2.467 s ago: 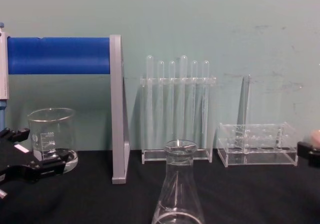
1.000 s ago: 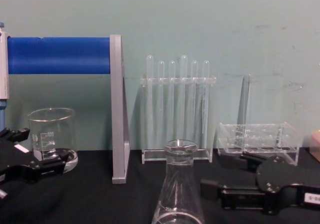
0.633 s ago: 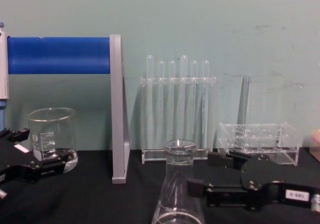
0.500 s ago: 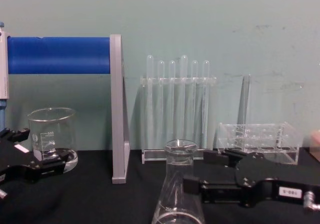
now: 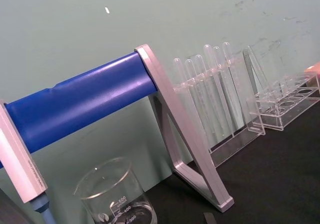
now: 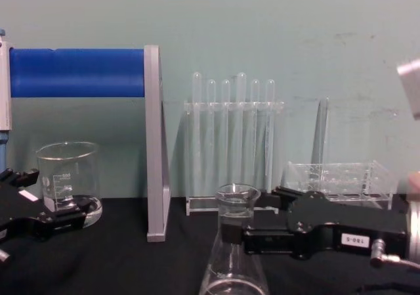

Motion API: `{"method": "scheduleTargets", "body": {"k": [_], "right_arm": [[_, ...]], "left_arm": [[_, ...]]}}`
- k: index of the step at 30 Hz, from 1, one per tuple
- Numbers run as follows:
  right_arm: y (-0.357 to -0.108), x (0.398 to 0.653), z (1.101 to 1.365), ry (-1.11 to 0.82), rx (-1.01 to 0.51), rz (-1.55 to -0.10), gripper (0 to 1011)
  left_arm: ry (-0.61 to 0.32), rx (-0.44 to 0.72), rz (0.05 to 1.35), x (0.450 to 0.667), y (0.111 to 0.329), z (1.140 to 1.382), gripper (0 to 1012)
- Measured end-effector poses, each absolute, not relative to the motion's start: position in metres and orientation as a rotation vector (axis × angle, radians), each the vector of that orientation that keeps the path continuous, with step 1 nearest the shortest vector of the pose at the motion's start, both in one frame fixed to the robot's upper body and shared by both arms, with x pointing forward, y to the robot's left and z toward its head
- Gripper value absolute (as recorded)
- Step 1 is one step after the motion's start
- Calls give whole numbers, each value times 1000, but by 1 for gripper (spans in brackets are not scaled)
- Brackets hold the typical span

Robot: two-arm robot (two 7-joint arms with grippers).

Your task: Grasp the erlenmeyer flask with one hand, shake it three times, then place it back.

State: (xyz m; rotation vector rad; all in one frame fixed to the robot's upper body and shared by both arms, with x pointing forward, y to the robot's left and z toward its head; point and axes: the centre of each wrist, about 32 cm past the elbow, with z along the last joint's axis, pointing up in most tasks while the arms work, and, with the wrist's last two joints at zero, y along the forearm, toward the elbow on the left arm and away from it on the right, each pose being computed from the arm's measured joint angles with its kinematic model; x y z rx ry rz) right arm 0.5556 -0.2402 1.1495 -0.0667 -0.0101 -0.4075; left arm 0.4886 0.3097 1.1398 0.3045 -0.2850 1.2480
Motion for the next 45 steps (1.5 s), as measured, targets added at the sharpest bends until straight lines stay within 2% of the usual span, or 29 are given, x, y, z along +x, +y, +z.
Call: {"method": "scheduleTargets", "body": {"k": [34,39,45], "right_arm": [[-229,561,1148,-17,-72,-382,997],[-230,561,1148,-16,-71,-382,912],[-230,561,1148,-15,-70,-382,744]], "left_arm": [[-285,304,1248,489,310,1140,1001],[-285,304,1248,489,310,1140,1001],[-285,304,1248,489,310,1140,1001]]}}
